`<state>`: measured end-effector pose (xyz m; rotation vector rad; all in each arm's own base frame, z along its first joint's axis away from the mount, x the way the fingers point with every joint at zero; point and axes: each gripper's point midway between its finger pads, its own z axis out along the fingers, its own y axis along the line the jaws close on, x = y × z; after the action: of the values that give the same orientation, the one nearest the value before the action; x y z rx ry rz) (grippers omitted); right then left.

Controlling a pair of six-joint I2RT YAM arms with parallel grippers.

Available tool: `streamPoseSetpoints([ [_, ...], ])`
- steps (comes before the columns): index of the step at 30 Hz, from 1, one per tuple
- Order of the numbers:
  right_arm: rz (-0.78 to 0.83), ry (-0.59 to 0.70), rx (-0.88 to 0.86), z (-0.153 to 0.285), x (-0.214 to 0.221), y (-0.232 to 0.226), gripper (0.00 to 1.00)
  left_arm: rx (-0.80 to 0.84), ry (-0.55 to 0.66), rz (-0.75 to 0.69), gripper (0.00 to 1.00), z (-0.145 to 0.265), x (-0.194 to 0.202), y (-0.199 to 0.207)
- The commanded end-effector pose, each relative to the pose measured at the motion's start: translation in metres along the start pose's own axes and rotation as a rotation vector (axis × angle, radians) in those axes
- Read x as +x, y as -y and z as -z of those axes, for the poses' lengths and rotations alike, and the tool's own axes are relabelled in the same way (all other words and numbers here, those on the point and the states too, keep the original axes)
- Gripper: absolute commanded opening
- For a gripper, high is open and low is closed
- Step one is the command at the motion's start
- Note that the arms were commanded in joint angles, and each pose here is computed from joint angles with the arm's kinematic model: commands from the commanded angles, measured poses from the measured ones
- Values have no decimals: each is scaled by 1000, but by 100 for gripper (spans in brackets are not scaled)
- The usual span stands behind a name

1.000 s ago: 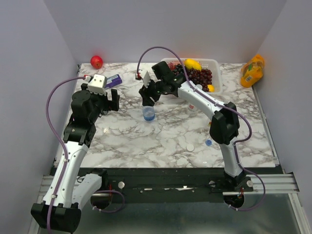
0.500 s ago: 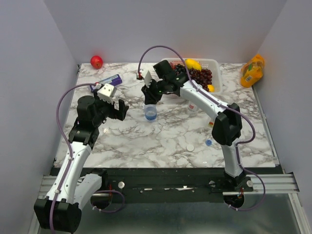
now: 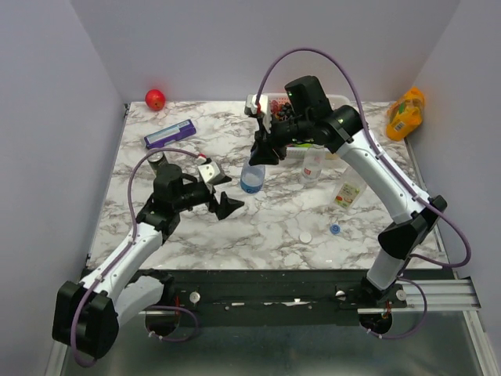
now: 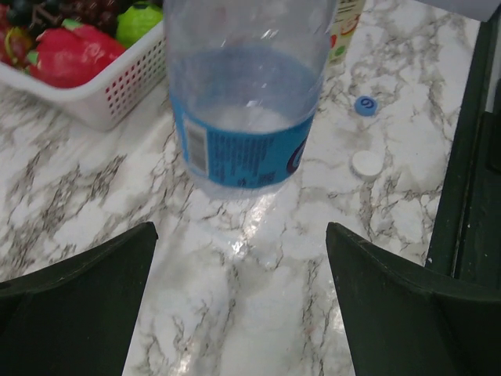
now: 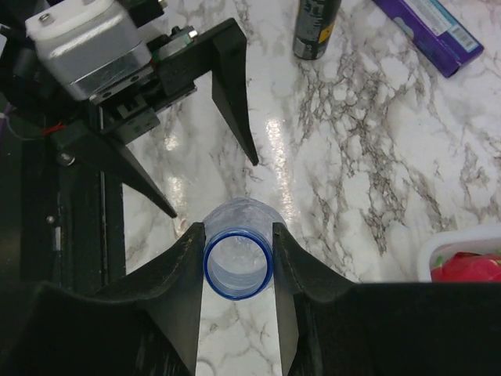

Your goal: Screw on the bottle caps

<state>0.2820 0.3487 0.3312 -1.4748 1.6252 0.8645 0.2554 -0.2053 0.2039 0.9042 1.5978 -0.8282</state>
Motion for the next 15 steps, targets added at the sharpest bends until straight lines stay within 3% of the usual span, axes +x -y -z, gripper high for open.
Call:
streamPoseSetpoints([
  [1, -92, -46, -76, -2, 15, -17, 16, 122, 95, -134, 99, -24, -20, 28],
  [9, -162, -30, -69, 2, 8, -21, 17, 29, 142, -82, 99, -51, -24, 22],
  [15, -182, -25, -80, 2, 7, -27, 17, 76, 166, -34, 94, -58, -28, 34],
])
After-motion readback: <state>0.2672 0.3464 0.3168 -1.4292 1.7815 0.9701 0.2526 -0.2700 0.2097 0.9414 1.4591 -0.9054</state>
